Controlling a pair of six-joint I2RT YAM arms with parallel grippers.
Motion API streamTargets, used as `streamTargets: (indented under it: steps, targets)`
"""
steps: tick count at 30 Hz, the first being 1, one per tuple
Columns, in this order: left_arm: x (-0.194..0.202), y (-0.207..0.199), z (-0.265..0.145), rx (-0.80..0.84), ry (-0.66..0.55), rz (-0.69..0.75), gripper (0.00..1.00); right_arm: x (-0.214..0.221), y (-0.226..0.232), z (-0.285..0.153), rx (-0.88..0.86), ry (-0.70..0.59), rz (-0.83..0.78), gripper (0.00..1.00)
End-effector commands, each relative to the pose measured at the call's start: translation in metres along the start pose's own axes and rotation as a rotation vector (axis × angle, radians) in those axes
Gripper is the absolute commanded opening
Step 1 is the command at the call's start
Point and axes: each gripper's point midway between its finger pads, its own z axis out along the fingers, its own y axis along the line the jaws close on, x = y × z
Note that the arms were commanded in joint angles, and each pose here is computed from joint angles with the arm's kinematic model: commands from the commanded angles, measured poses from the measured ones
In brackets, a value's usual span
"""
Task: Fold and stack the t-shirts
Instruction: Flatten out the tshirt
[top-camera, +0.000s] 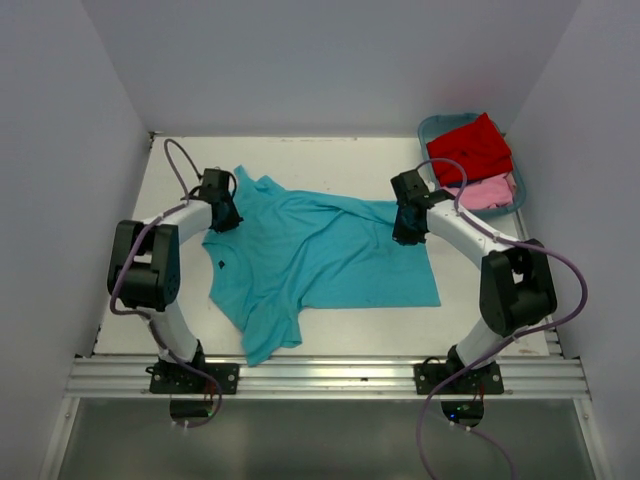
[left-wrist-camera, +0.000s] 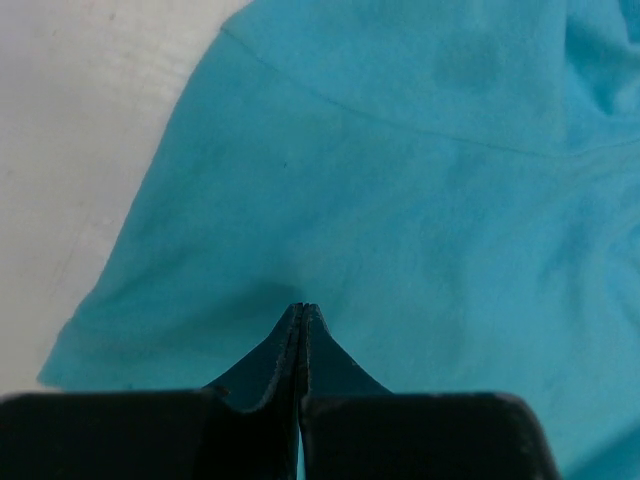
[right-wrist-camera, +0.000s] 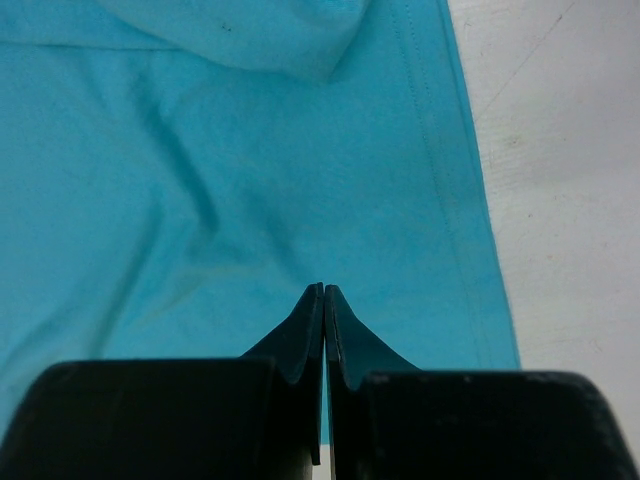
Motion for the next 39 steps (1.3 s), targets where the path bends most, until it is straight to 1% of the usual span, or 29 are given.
streamTargets:
  steps: [1,2,3,6,7,8,9,10,12,13,15,16,17,19,20,22,24,25,27,28,29,30,31,32,34,37,39]
  targets:
    - [-0.026,-0.012,0.018,0.063,0.01,0.006,0.0,-0.004,0.006,-0.005,-0.039,-0.013,-0.017,0.0]
    - [-0.018,-0.007,0.03,0.066,0.059,-0.008,0.0,-0.006,0.006,-0.005,-0.042,-0.016,-0.018,0.0]
    - [-0.022,0.004,0.034,0.053,0.061,-0.031,0.0,-0.006,0.006,-0.006,-0.041,-0.019,-0.021,0.0]
    - [-0.025,0.015,0.046,0.037,0.069,-0.052,0.0,-0.007,0.007,-0.004,-0.043,-0.019,-0.028,0.0]
    - [-0.021,0.018,0.049,0.029,0.09,-0.056,0.0,-0.007,0.007,-0.003,-0.042,-0.017,-0.03,0.0]
    - [-0.033,0.026,0.053,0.02,0.087,-0.082,0.0,-0.009,0.01,-0.003,-0.047,-0.015,-0.031,0.0]
    - [-0.028,0.036,0.062,-0.004,0.116,-0.095,0.0,-0.007,0.011,0.0,-0.045,-0.003,-0.036,0.0]
    - [-0.036,0.037,0.066,-0.004,0.107,-0.097,0.0,-0.009,0.011,0.0,-0.044,-0.005,-0.035,0.0]
    - [-0.035,0.045,0.077,-0.025,0.13,-0.102,0.0,-0.013,0.014,0.0,-0.047,-0.009,-0.036,0.0]
    - [-0.047,0.044,0.079,-0.017,0.11,-0.086,0.0,-0.016,0.015,0.003,-0.041,-0.01,-0.038,0.0]
    - [-0.05,0.049,0.088,-0.026,0.12,-0.078,0.0,-0.02,0.016,0.005,-0.031,-0.014,-0.044,0.0]
    - [-0.063,0.048,0.09,-0.019,0.097,-0.069,0.0,-0.024,0.019,0.009,-0.029,-0.011,-0.048,0.0]
    - [-0.061,0.049,0.095,-0.008,0.121,-0.079,0.0,-0.026,0.02,0.011,-0.024,-0.012,-0.05,0.0]
    - [-0.075,0.045,0.099,0.019,0.101,-0.088,0.0,-0.032,0.026,0.021,-0.023,-0.005,-0.05,0.0]
    - [-0.075,0.046,0.104,0.022,0.108,-0.088,0.0,-0.035,0.031,0.025,-0.026,-0.006,-0.051,0.0]
    - [-0.086,0.04,0.104,0.038,0.091,-0.083,0.0,-0.047,0.043,0.028,-0.056,-0.015,-0.049,0.0]
    - [-0.094,0.034,0.099,0.067,0.077,-0.089,0.0,-0.049,0.051,0.041,-0.058,0.0,-0.061,0.0]
    - [-0.102,0.029,0.086,0.093,0.049,-0.086,0.0,-0.063,0.059,0.039,-0.077,-0.021,-0.059,0.0]
    - [-0.116,0.022,0.072,0.112,-0.004,-0.082,0.0,-0.065,0.065,0.049,-0.072,-0.003,-0.073,0.0]
    - [-0.116,0.021,0.065,0.119,-0.015,-0.077,0.0,-0.078,0.072,0.045,-0.086,-0.026,-0.069,0.01]
    - [-0.132,0.014,0.046,0.143,-0.07,-0.072,0.06,-0.079,0.073,0.05,-0.082,-0.02,-0.077,0.14]
    - [-0.131,0.012,0.038,0.151,-0.081,-0.072,0.14,-0.083,0.076,0.049,-0.086,-0.028,-0.078,0.25]
    - [-0.145,0.006,0.018,0.179,-0.129,-0.072,0.21,-0.092,0.08,0.047,-0.095,-0.049,-0.073,0.35]
    - [-0.148,0.0,0.01,0.196,-0.15,-0.067,0.33,-0.089,0.077,0.051,-0.073,-0.033,-0.078,0.38]
    - [-0.153,-0.006,-0.01,0.223,-0.175,-0.061,0.42,-0.096,0.078,0.048,-0.066,-0.04,-0.07,0.42]
    - [-0.146,-0.016,-0.028,0.256,-0.174,-0.059,0.44,-0.088,0.073,0.047,-0.046,-0.018,-0.056,0.42]
    - [-0.132,-0.02,-0.033,0.256,-0.15,-0.052,0.44,-0.08,0.068,0.045,-0.04,-0.008,-0.043,0.42]
